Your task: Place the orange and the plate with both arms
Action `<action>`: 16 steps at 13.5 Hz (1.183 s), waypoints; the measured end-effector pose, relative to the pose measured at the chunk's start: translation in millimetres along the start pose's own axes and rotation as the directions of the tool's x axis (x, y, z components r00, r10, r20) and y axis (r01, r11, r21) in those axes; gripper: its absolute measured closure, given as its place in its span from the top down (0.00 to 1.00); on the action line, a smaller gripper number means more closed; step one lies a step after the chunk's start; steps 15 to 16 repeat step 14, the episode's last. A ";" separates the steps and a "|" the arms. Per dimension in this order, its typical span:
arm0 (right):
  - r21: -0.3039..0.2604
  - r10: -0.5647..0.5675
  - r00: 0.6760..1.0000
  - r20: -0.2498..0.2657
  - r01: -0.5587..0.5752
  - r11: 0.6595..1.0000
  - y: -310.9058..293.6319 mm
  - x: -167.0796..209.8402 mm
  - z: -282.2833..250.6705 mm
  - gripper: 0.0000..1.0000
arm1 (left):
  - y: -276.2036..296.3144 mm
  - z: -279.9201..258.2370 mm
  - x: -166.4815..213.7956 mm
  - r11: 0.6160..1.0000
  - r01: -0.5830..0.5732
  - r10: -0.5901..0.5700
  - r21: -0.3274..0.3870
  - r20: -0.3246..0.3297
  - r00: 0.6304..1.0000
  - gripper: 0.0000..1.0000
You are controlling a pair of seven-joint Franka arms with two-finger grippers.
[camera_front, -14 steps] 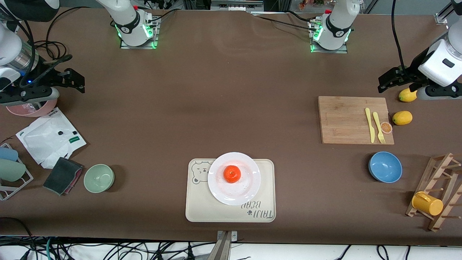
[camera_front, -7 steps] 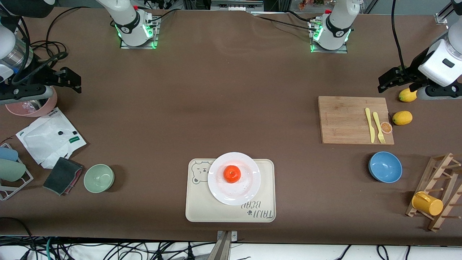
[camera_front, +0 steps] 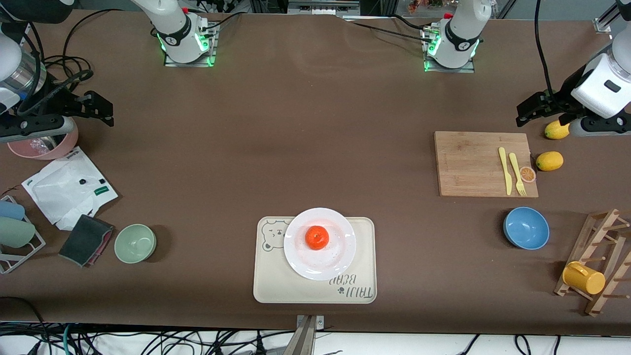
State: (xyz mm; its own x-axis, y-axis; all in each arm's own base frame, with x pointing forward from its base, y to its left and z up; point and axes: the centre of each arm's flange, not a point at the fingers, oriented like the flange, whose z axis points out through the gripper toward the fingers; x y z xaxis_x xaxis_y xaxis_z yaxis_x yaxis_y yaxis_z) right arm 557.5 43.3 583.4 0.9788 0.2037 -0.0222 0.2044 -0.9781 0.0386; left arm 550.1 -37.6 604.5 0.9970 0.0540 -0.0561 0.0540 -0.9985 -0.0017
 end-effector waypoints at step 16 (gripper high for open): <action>0.008 0.002 1.000 0.006 -0.002 1.000 -0.6 -5.0 -15.2 1.00 | 0.0 0.0 0.0 1.000 0.000 0.000 0.000 0.000 1.000 1.00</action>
